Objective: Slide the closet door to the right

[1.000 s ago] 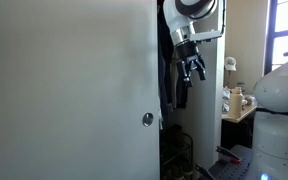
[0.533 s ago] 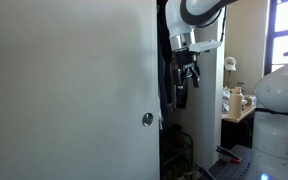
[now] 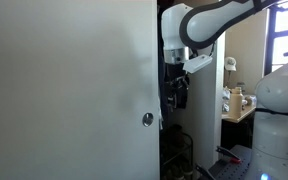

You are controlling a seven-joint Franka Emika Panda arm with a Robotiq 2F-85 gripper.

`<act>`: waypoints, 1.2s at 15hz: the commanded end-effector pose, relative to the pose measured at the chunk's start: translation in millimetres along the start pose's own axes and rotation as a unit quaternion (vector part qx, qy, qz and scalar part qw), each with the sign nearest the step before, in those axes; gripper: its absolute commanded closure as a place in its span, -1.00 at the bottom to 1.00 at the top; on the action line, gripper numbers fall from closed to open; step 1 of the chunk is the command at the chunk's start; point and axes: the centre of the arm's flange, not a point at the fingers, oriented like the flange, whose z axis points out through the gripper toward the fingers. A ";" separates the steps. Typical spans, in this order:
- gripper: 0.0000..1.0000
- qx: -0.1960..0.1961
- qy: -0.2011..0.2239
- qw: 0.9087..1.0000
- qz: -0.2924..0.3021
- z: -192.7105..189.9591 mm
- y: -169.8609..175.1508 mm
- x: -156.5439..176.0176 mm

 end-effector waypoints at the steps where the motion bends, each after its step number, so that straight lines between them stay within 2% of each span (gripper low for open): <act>1: -1.00 -0.016 0.025 0.999 0.024 0.7 -18.1 13.0; 2: -1.00 -0.009 0.015 1.000 0.008 4.7 -10.7 3.9; 7: -1.00 -0.010 0.019 1.000 0.014 2.2 -14.6 6.6; 8: -1.00 -0.015 0.005 1.000 0.006 11.3 -20.3 7.8; 10: -1.00 -0.025 0.006 1.000 -0.002 29.1 -33.8 10.7; 14: -1.00 -0.038 0.021 0.999 -0.026 56.8 -57.1 14.6; 18: -1.00 -0.049 0.050 0.997 -0.026 65.7 -68.1 10.9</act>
